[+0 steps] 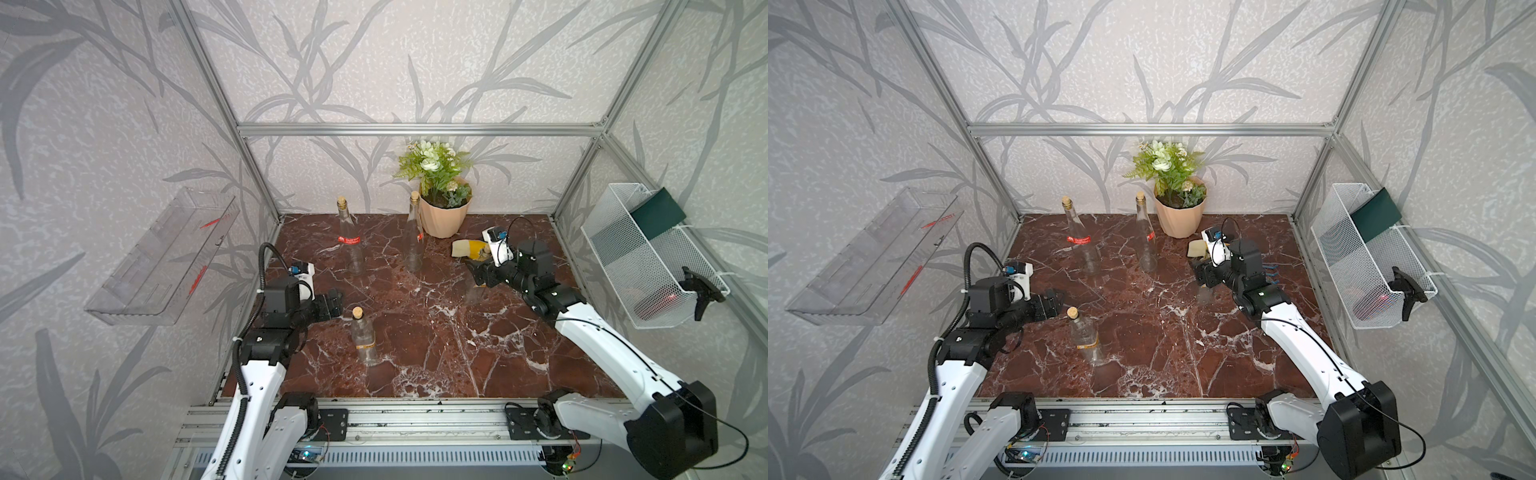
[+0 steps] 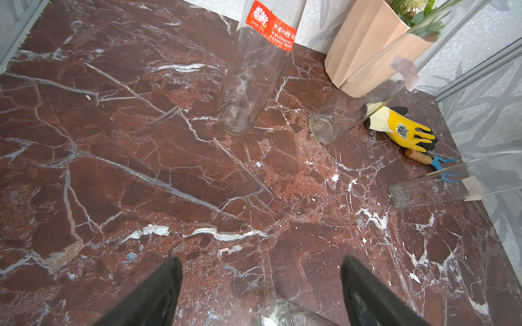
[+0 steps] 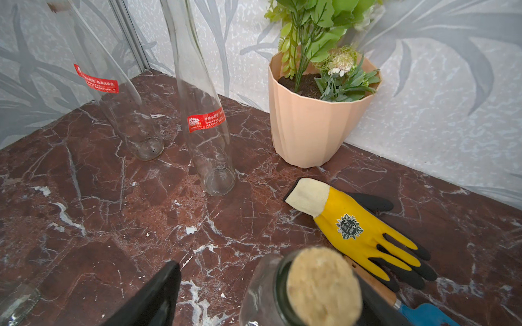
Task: Remove the label from the bottle
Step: Move the bottle to the center of the board.
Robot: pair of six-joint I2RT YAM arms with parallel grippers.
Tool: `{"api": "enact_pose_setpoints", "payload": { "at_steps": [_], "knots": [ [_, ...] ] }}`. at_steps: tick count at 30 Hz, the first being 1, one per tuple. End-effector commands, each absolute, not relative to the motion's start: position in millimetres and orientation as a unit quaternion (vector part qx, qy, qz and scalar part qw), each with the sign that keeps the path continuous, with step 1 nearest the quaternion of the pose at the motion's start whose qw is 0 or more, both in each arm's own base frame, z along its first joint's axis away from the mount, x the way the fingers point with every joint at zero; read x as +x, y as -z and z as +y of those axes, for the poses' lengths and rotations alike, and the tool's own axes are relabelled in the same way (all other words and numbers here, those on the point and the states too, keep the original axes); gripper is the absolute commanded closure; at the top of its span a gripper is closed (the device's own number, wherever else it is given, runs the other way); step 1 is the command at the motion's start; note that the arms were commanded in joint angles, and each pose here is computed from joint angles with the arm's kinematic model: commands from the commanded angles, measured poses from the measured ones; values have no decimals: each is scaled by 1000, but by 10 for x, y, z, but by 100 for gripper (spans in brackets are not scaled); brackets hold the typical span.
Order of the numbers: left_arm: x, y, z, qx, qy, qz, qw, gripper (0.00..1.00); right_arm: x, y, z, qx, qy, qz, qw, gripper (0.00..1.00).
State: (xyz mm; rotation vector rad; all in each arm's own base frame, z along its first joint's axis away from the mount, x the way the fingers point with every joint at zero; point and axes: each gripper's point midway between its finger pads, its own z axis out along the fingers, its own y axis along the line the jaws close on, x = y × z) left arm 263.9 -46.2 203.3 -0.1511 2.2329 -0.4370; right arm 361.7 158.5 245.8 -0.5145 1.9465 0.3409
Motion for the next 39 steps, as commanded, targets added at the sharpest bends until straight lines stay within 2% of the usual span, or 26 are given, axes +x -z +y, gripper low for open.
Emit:
{"api": "enact_pose_setpoints", "payload": {
  "at_steps": [1,13,19,29,39],
  "knots": [
    [2614,-1966,-515,-64,191,891,407,11,3709,-2648,1638,-220,-145,793,549,19],
    [2654,-1910,-517,-68,192,893,402,11,3813,-2601,1624,-215,-140,793,553,54],
    [2679,-1885,-517,-72,194,892,401,11,3825,-2667,1673,-217,-152,785,560,68],
    [2732,-1842,-519,-81,199,890,401,11,4067,-2927,1983,-223,-137,762,592,77],
    [2745,-1807,-529,-86,204,889,402,12,4419,-3067,2077,-185,-129,742,631,78]
  ]
}}
